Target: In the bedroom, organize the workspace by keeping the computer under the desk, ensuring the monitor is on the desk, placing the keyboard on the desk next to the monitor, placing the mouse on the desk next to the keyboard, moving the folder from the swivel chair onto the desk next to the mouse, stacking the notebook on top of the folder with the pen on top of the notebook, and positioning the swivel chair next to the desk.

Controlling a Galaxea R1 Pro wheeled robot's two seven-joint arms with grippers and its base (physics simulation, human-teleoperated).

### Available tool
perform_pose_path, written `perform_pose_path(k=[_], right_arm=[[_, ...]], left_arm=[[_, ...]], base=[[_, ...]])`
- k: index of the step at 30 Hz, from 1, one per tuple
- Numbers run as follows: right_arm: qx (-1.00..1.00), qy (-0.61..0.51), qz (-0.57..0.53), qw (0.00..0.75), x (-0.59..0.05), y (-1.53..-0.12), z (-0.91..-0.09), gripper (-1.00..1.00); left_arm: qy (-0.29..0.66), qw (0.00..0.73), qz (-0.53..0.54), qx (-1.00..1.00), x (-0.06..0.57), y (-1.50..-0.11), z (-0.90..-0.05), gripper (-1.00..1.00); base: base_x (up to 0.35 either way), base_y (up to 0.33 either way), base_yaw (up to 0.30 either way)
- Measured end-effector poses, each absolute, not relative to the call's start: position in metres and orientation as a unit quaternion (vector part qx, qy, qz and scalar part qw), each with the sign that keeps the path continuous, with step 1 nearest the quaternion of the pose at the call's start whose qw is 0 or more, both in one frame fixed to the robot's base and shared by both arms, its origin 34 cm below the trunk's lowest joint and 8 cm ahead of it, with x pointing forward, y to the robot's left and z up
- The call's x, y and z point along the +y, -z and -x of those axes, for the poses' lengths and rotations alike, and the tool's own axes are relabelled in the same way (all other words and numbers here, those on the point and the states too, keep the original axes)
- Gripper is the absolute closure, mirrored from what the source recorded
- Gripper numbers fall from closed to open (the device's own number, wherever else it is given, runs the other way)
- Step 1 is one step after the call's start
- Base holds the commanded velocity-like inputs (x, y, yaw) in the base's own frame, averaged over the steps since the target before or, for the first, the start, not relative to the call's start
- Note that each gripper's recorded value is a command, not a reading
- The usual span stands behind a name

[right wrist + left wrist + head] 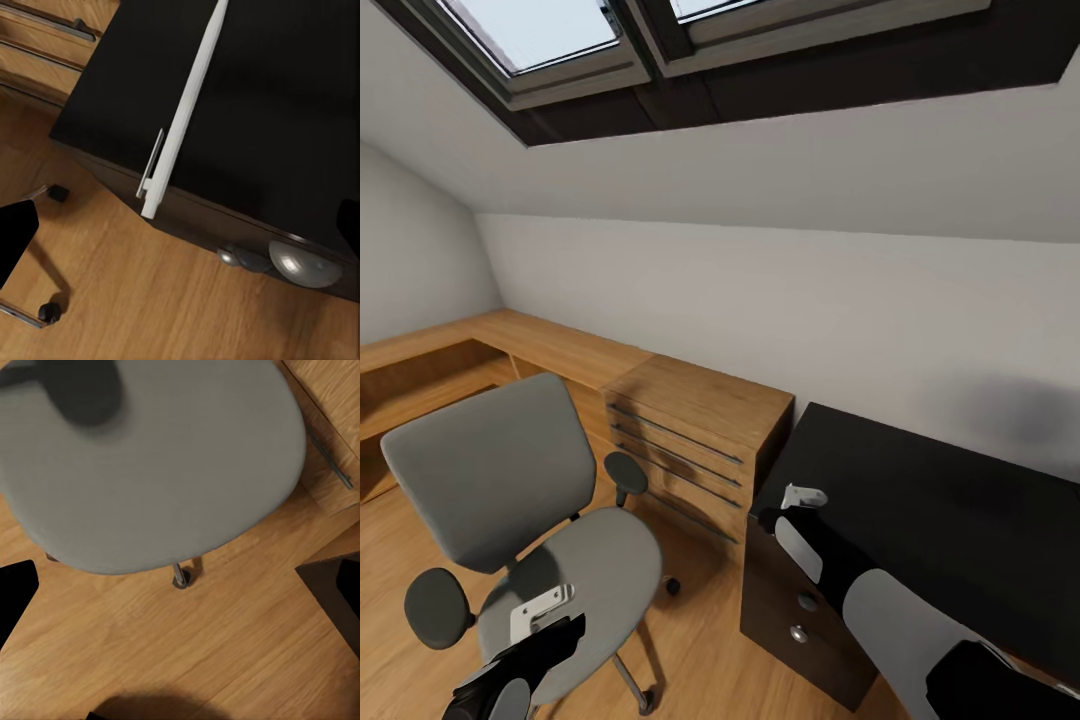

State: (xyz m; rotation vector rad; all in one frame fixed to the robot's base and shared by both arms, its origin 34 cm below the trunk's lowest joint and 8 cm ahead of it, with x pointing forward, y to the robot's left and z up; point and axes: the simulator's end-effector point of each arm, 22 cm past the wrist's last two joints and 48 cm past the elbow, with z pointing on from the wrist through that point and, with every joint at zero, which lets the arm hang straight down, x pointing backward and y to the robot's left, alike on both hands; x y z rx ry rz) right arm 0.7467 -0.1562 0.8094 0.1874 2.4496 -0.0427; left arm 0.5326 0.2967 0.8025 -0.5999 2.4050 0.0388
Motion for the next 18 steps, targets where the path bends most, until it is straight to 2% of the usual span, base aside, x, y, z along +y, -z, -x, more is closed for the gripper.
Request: perform_pose_path(k=[18], right_arm=[[0.938, 0.025, -0.077, 0.338, -0.1597, -0.8125, -0.7480, -1.00]], left_arm=[[-0.014, 0.325, 0.229, 0.917, 0.2962, -0.8024, -0.5327, -1.00]], base=[[0.000, 0.000, 0.000]])
